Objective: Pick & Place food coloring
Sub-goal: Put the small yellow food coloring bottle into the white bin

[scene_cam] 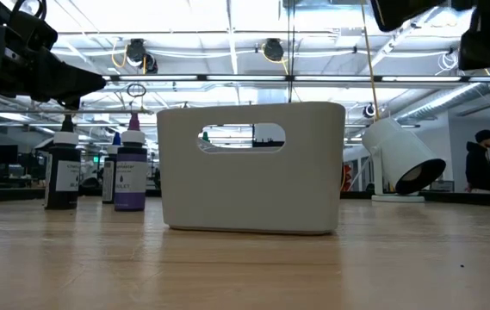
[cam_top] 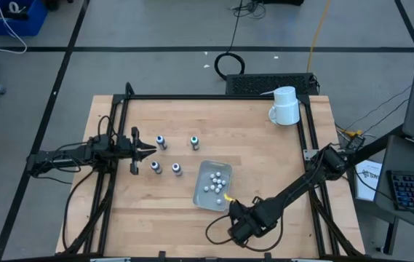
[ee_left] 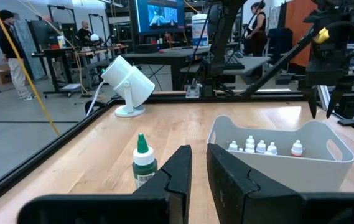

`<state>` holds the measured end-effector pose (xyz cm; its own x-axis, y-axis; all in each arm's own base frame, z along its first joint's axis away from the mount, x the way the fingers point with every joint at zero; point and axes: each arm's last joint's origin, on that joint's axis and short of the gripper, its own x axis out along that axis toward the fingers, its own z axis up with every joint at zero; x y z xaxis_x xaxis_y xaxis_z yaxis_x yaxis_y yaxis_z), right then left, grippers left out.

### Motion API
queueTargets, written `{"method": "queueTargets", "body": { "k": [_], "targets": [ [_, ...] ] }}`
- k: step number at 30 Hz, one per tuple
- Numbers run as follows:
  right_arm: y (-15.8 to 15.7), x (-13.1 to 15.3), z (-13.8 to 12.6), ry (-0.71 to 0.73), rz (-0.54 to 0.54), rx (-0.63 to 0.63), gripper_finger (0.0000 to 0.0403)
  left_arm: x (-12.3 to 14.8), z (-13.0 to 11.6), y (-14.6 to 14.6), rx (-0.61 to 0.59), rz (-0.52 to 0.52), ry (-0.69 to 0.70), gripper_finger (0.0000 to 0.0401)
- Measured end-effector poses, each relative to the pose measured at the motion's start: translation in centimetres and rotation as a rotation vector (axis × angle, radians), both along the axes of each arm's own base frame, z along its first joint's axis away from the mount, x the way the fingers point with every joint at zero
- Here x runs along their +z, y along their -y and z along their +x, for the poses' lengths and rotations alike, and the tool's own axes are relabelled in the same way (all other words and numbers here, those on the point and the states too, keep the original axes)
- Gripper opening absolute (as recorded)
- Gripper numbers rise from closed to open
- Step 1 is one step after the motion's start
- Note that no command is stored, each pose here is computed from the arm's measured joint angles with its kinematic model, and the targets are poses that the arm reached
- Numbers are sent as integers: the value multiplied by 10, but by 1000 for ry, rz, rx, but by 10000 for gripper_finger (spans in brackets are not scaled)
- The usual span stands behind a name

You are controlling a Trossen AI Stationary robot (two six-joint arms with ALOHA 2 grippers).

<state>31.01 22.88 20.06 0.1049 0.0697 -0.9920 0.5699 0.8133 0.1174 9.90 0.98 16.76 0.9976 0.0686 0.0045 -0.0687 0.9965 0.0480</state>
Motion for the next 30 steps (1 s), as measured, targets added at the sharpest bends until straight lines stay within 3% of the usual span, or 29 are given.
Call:
{"method": "queueTargets", "body": {
  "k": [7, 30],
  "targets": [
    [-1, -20, -1, 16, 56, 0, 93, 0, 0, 0, 0, 0, -1, 58],
    [1, -31, -4, 18, 63, 12, 93, 0, 0, 0, 0, 0, -1, 58]
  ]
}}
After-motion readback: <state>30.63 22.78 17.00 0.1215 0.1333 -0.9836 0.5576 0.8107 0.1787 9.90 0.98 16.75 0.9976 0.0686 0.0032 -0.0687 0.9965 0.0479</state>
